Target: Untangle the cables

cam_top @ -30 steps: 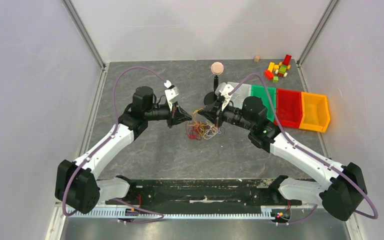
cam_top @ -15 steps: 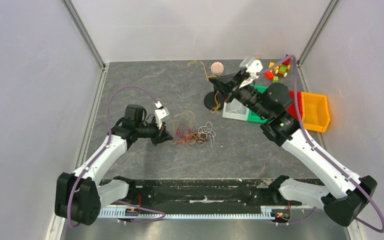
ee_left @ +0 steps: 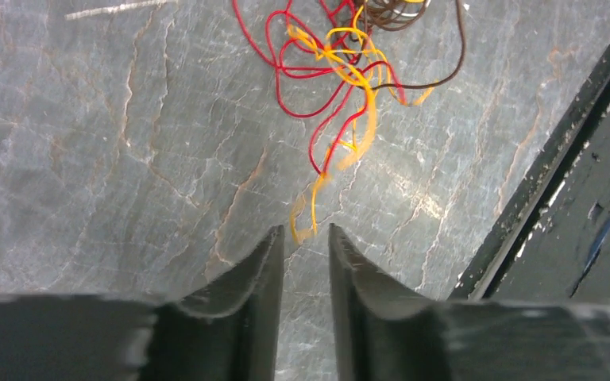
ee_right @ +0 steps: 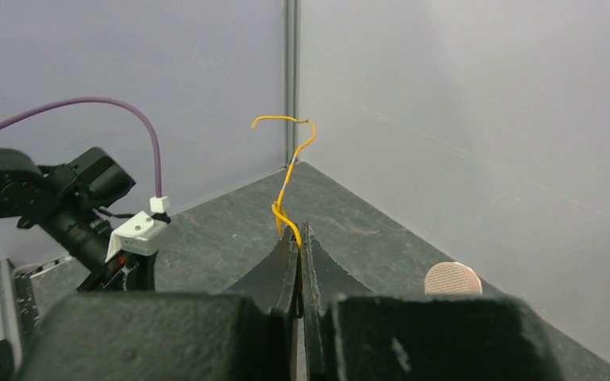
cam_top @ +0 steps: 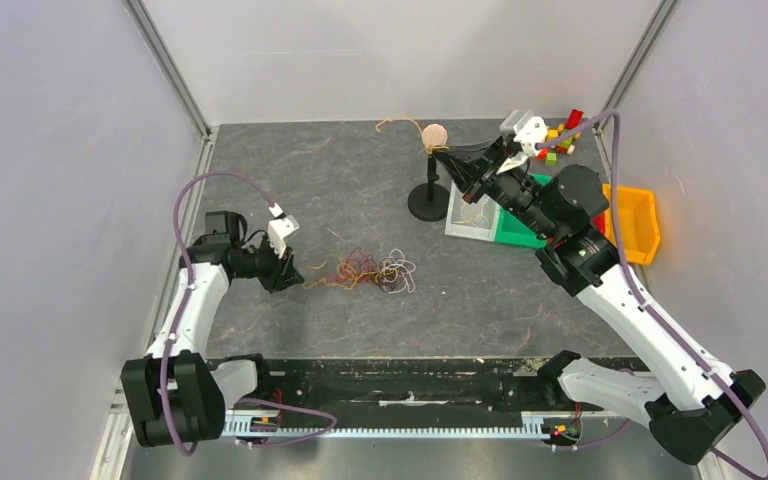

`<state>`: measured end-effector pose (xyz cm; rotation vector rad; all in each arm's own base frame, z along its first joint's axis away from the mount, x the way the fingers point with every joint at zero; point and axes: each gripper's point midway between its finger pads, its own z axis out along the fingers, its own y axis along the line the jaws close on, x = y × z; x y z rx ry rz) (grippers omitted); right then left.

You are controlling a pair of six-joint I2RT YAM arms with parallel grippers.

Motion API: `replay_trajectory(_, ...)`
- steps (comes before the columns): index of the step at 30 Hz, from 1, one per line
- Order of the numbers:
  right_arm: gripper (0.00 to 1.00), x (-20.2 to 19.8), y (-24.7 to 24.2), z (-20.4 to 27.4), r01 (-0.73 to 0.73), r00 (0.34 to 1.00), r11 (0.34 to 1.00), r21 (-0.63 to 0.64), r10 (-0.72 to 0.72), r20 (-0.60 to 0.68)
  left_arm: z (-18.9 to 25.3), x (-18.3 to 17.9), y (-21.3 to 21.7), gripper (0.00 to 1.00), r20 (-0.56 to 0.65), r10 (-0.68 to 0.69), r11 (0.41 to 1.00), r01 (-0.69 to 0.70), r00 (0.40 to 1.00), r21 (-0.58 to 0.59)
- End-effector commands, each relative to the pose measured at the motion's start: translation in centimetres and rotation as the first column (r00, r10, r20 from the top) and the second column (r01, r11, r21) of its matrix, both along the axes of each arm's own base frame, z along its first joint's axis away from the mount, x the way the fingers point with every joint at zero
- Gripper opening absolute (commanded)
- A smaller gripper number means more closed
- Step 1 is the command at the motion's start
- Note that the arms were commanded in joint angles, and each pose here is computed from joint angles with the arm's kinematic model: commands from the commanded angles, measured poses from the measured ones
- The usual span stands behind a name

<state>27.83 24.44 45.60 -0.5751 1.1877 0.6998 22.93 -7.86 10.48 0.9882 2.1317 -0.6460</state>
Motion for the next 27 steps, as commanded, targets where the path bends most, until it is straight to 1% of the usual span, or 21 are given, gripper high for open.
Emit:
replay_trajectory(1, 0.0, -1.2, 0.7, 1.8, -0.074, 0.997, 0.997, 0.003, 0.074, -0.014, 4.6, 0.7, -1.0, 0.55, 0.086, -0.084, 0.995, 0.088, 0.993, -0.046)
replay_trajectory(2, 0.0, -1.1, 0.6, 1.8, -0.066, 0.997, 0.998, -0.001, 0.066, -0.027, 5.8, 1.0, -1.3, 0.65, 0.101, -0.075, 0.994, 0.082, 0.992, -0.073)
replay_trajectory(4, 0.0, -0.6, -0.1, 1.1, -0.02, 0.997, 1.0, -0.023, 0.019, -0.073, 7.7, 1.4, -1.7, 0.7, 0.137, -0.064, 0.992, 0.077, 0.988, -0.097)
replay_trajectory(8, 0.0, 0.4, -2.6, -0.8, 0.071, 0.983, 0.996, -0.062, -0.081, -0.164, 9.6, 1.9, -1.9, 0.74, 0.215, -0.068, 0.992, 0.089, 0.974, -0.087)
replay_trajectory(12, 0.0, 2.7, -7.0, -2.7, 0.19, 0.938, 0.976, -0.105, -0.212, -0.276, 10.6, 2.6, -2.1, 0.76, 0.244, -0.045, 0.992, 0.073, 0.969, -0.104)
replay_trajectory(16, 0.0, 5.3, -13.6, -3.1, 0.284, 0.881, 0.954, -0.1, -0.301, -0.366, 10.7, 2.9, -2.4, 0.77, 0.236, -0.025, 0.989, 0.059, 0.971, -0.134)
replay_trajectory(18, 0.0, 6.4, -18.2, -2.7, 0.348, 0.846, 0.933, -0.097, -0.357, -0.396, 10.7, 3.0, -2.6, 0.78, 0.237, -0.024, 0.987, 0.06, 0.971, -0.147)
replay_trajectory(21, 0.0, 7.3, -23.6, -2.4, 0.388, 0.809, 0.917, -0.089, -0.386, -0.443, 10.8, 3.0, -2.7, 0.78, 0.241, -0.021, 0.986, 0.06, 0.97, -0.153)
replay_trajectory(25, 0.0, 8.6, -31.1, -1.6, 0.473, 0.763, 0.877, -0.089, -0.458, -0.456, 10.9, 3.2, -2.7, 0.78, 0.244, -0.019, 0.986, 0.059, 0.97, -0.155)
replay_trajectory(27, 0.0, 9.4, -33.9, -2.0, 0.511, 0.739, 0.851, -0.121, -0.506, -0.444, 10.9, 3.1, -2.8, 0.78, 0.24, -0.018, 0.986, 0.058, 0.971, -0.158)
